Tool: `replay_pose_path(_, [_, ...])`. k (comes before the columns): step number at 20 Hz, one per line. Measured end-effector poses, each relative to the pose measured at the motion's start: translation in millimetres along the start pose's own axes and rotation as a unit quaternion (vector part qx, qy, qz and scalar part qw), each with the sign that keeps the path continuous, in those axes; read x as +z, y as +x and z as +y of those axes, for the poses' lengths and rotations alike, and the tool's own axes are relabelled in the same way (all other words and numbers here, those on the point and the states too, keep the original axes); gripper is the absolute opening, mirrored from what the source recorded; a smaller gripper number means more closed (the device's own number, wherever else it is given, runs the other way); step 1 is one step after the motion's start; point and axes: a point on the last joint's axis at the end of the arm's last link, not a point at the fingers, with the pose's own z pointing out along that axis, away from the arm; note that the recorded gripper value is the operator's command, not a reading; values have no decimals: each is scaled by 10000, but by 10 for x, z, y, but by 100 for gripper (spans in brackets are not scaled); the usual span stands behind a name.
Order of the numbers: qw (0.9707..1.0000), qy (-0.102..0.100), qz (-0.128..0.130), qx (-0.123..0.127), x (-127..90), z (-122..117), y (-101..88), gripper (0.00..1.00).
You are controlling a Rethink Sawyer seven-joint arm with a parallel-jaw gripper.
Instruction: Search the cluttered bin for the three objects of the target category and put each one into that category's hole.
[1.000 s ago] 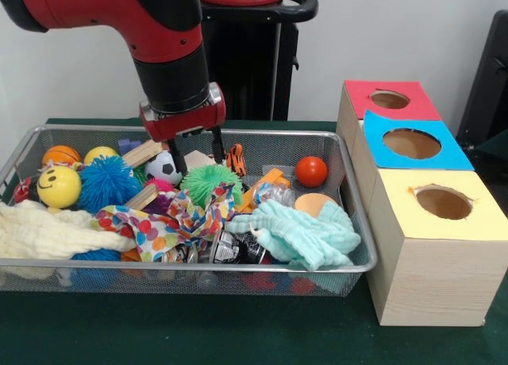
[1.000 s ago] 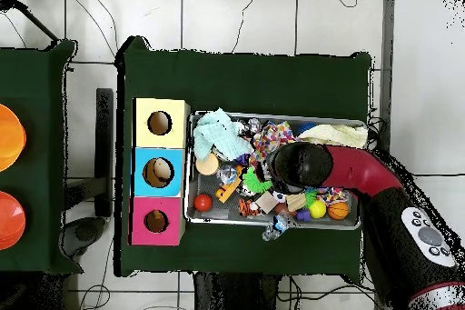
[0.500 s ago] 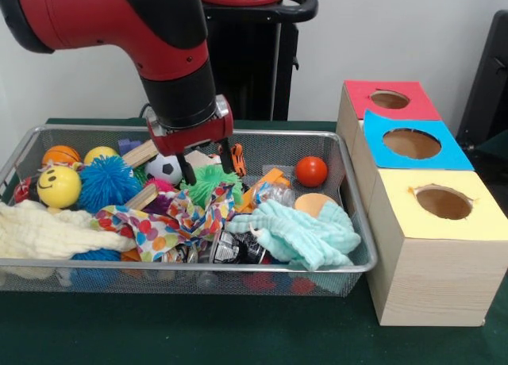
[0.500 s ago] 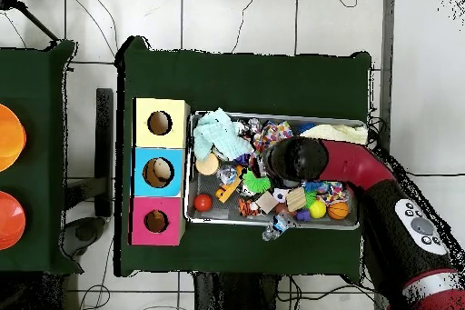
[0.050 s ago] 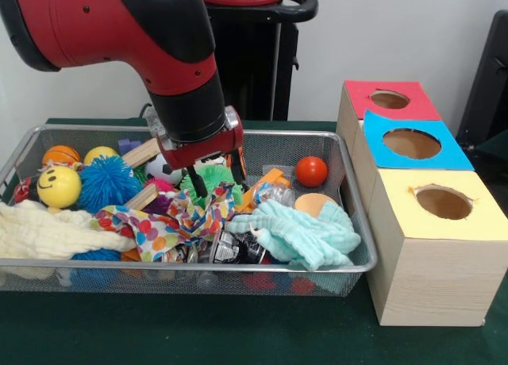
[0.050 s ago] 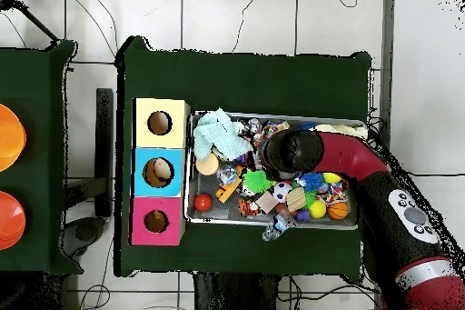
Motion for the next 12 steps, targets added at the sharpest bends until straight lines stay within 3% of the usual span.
replay_pose_path(7, [10000, -7, -8, -10, -2, 11, -8, 100])
replay_pose_path(12, [10000, -12, 47, -14, -63, 30, 112, 100])
